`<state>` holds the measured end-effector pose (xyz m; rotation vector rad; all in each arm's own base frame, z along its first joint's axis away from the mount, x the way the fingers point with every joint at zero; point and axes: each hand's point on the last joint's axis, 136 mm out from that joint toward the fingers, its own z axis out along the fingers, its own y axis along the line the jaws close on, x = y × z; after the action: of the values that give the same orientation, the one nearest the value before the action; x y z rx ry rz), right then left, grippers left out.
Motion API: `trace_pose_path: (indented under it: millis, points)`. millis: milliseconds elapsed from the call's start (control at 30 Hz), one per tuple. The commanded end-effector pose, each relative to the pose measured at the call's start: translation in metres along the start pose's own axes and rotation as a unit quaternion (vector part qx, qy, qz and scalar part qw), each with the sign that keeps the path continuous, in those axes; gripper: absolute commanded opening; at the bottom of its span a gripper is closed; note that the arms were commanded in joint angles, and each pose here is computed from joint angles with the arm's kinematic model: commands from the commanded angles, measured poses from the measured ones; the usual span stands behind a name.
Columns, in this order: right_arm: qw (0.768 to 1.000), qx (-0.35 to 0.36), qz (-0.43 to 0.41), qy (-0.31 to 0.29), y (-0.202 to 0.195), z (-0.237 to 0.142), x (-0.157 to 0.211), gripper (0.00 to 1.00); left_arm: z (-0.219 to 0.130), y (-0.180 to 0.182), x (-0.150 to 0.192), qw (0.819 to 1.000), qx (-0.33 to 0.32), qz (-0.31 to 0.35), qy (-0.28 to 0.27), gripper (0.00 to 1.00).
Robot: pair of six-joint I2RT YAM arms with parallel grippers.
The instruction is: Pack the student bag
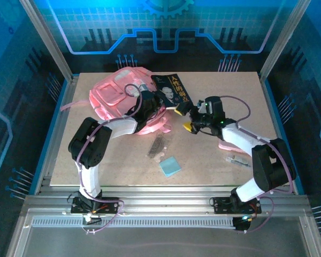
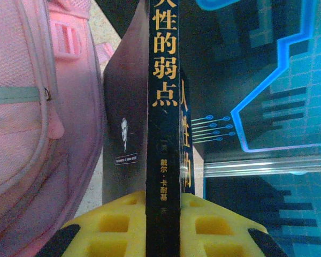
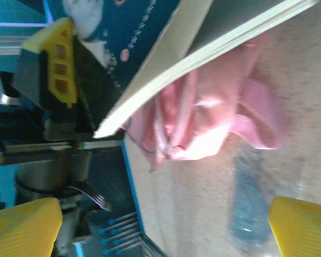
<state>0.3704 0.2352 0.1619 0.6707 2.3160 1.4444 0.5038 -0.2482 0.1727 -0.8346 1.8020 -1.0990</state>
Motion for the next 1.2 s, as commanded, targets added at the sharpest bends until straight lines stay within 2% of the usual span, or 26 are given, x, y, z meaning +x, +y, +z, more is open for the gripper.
trace_pose_path:
  millis: [0, 300, 433, 500, 600, 800, 867, 900, 1000, 1067, 1167]
  points:
    - [0.993, -0.083, 0.059, -0.066, 0.032, 0.011, -0.011, 1.00, -0.028, -0.061, -0.023, 0.993, 0.098, -0.033, -0.054, 0.00]
    - [0.975, -0.144, 0.131, -0.107, 0.038, 0.044, -0.022, 1.00, -0.048, -0.061, -0.011, 0.988, 0.126, -0.076, -0.045, 0.00]
    - [0.968, -0.157, 0.139, -0.134, 0.037, 0.046, -0.033, 0.93, -0.059, -0.058, -0.008, 0.988, 0.126, -0.083, -0.045, 0.00]
    - [0.966, -0.158, 0.142, -0.149, 0.034, 0.044, -0.037, 0.82, -0.063, -0.053, -0.006, 0.988, 0.121, -0.083, -0.045, 0.00]
    - [0.963, -0.152, 0.141, -0.171, 0.031, 0.040, -0.043, 0.53, -0.068, -0.049, -0.004, 0.988, 0.118, -0.086, -0.044, 0.00]
    - [0.964, -0.151, 0.124, -0.180, 0.034, 0.038, -0.049, 0.07, -0.068, -0.042, 0.004, 0.989, 0.113, -0.087, -0.030, 0.00]
    - [0.965, -0.149, 0.115, -0.183, 0.034, 0.035, -0.052, 0.00, -0.069, -0.040, 0.008, 0.990, 0.111, -0.085, -0.020, 0.02]
    - [0.965, -0.148, 0.109, -0.185, 0.034, 0.032, -0.054, 0.00, -0.069, -0.038, 0.010, 0.991, 0.110, -0.080, -0.013, 0.11]
    - [0.969, -0.132, 0.084, -0.192, 0.028, 0.019, -0.062, 0.00, -0.073, -0.027, 0.011, 0.995, 0.085, -0.048, 0.007, 0.51]
    - [0.972, -0.117, 0.062, -0.192, 0.025, 0.010, -0.067, 0.00, -0.076, -0.014, 0.004, 0.998, 0.052, -0.026, 0.021, 0.63]
    - [0.981, -0.077, 0.023, -0.175, 0.015, -0.006, -0.073, 0.00, -0.082, 0.003, -0.006, 0.998, 0.011, 0.021, 0.052, 0.69]
